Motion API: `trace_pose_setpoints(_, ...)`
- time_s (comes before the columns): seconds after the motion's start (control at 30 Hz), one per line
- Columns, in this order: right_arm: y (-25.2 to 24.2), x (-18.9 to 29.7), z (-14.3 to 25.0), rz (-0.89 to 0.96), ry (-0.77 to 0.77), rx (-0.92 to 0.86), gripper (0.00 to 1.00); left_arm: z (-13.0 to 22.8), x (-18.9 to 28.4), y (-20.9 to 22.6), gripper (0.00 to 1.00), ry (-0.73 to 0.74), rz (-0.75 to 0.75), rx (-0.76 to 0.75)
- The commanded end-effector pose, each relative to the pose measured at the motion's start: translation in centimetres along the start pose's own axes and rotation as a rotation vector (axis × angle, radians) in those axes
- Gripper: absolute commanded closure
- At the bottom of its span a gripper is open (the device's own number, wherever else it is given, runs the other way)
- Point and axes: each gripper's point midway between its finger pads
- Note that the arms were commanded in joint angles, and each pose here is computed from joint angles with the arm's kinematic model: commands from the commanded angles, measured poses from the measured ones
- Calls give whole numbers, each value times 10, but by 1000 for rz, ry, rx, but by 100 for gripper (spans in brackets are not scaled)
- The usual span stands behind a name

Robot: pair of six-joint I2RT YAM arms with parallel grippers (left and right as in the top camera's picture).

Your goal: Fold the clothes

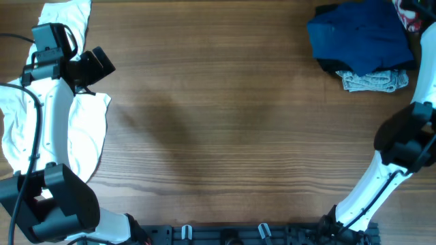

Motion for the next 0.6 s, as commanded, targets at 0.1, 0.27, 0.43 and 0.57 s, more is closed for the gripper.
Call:
trace_pose_setpoints(0.1,9,-27,29,13,86,148,96,-2,1,-2,0,1,12,10)
trace_pose_setpoints(0.27,60,-28,38,-84,126,231,96,0,1,-1,0,6,9,10)
trace_pose_setpoints(0.43,131,-14,100,-306,348,414,36,1,1,-1,0,11,6,10)
trace_pose_setpoints(0.57,152,-3,117,-372,417,434,1,1,1,-1,0,13,6,10)
Point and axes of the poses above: each gripper's point midway between its finger pads, its own x axis back along the fingers, its own y axis along the line the jaws close on, z = x × y, and after that the axes turned 8 degrees about x, right-handed
